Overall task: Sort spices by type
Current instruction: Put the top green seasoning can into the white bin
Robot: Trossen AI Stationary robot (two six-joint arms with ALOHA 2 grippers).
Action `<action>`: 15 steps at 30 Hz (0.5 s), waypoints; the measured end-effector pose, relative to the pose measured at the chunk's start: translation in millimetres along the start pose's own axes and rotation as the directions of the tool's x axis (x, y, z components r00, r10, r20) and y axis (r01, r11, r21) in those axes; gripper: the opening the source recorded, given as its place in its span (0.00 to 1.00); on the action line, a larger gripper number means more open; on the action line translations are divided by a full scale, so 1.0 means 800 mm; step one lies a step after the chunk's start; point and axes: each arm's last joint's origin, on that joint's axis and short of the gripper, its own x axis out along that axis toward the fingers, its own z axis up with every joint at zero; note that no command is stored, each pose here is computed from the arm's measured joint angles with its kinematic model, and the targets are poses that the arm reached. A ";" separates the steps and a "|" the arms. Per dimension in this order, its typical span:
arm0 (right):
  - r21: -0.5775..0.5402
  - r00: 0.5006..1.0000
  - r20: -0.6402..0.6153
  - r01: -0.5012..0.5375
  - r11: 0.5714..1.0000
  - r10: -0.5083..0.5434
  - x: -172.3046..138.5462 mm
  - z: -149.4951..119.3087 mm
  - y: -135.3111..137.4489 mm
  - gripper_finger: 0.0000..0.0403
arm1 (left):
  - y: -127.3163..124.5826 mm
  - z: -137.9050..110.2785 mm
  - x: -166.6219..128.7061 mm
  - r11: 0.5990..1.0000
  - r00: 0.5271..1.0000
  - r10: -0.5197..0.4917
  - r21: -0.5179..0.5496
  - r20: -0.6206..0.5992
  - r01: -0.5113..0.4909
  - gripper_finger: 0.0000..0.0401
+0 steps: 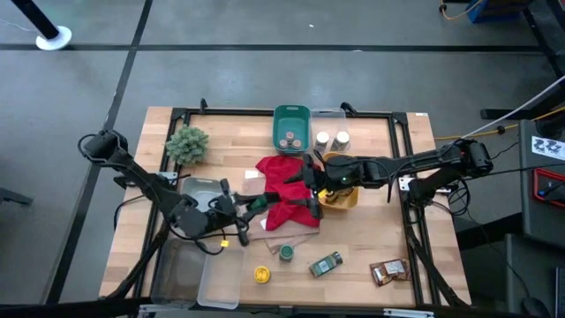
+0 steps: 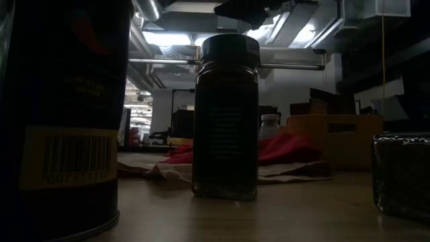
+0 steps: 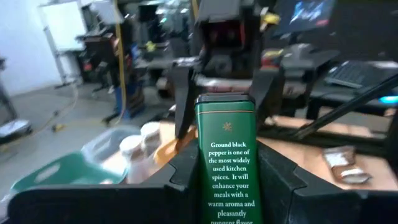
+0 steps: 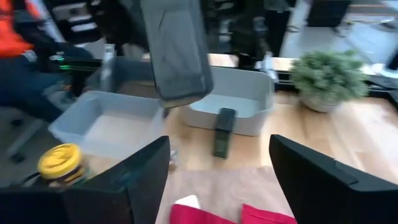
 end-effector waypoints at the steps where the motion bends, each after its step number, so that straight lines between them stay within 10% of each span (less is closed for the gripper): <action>1: -0.009 1.000 0.001 -0.024 1.000 0.024 0.000 0.000 0.001 0.68 | 0.001 0.003 0.002 1.000 1.000 -0.013 -0.001 0.014 0.013 0.24; 15: -0.070 0.984 0.160 -0.069 0.995 0.079 -0.002 0.019 0.003 0.68 | 0.016 0.013 0.031 0.992 0.989 -0.125 -0.004 0.074 0.126 0.26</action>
